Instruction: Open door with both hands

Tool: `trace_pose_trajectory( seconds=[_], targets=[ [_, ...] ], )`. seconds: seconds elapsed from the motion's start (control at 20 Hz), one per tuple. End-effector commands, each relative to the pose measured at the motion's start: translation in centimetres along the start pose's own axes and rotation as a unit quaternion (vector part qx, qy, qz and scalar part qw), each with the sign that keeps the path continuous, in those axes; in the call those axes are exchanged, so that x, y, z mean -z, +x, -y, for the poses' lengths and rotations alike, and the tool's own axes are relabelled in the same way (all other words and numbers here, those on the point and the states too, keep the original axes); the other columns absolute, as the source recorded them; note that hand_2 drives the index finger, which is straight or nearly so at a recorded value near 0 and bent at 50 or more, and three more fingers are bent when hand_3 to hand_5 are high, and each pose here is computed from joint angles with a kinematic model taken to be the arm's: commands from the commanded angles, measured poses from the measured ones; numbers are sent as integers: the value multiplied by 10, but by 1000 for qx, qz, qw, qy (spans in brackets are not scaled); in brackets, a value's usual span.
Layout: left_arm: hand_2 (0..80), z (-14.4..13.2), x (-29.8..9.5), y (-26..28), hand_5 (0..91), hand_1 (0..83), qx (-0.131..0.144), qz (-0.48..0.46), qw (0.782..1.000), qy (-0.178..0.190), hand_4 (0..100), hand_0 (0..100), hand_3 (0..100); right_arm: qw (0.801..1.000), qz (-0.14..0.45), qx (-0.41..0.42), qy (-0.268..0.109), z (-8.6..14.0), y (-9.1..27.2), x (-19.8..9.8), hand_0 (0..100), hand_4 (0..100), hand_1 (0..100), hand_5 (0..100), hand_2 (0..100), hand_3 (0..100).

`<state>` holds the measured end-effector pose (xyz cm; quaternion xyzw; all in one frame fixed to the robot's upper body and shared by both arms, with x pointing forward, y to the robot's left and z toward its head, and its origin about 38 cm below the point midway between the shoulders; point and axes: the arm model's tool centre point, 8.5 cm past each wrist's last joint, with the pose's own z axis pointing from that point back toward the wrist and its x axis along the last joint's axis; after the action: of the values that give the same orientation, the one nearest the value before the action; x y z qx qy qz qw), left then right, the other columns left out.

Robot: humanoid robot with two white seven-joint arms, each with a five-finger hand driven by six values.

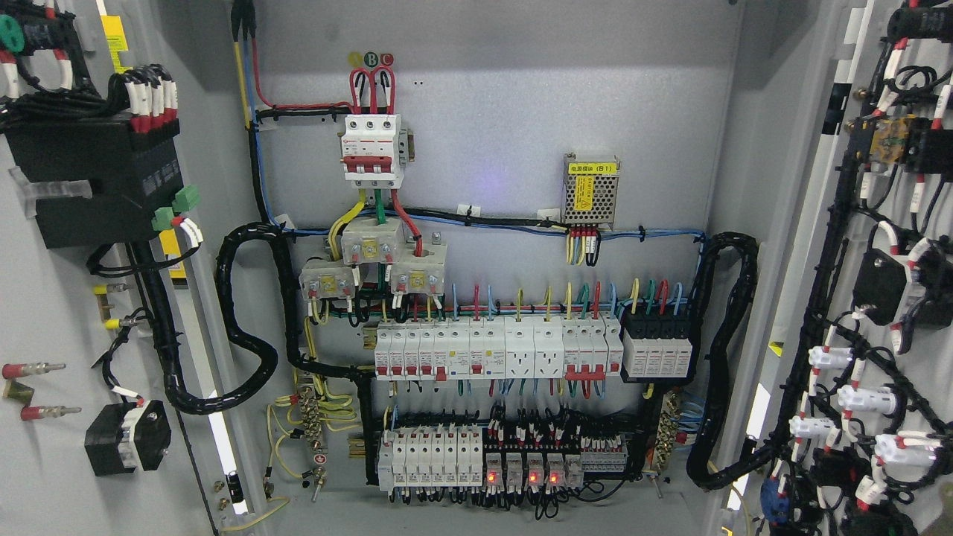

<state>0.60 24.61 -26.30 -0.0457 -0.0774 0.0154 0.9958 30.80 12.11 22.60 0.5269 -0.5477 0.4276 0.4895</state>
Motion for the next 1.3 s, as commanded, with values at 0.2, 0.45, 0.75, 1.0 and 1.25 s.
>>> trace_pose_trajectory(
  seconds=[0.2,0.45,0.75,1.0,1.25],
  targets=[
    [0,15,1,-3,0,556,-5,-2,1000,-12,0,120,0,1000,-7,-7,4,2,1,4,0,0,500,0,40,0],
    [0,12,1,-3,0,556,-4,0,1000,-9,0,120,0,998,12,5,-57,37,7,-22,0,0,500,0,40,0],
    [0,12,2,5,0,556,-2,9,1000,-11,0,120,0,984,18,27,-176,87,-11,-106,0,0,500,0,40,0],
    [0,27,5,61,0,556,7,91,995,-38,0,120,0,954,50,8,-295,96,-12,-186,0,0,500,0,40,0],
    [0,52,-35,155,0,556,30,269,958,-98,0,120,0,940,79,-37,-329,62,-11,-221,0,0,500,0,40,0]
  ],
)
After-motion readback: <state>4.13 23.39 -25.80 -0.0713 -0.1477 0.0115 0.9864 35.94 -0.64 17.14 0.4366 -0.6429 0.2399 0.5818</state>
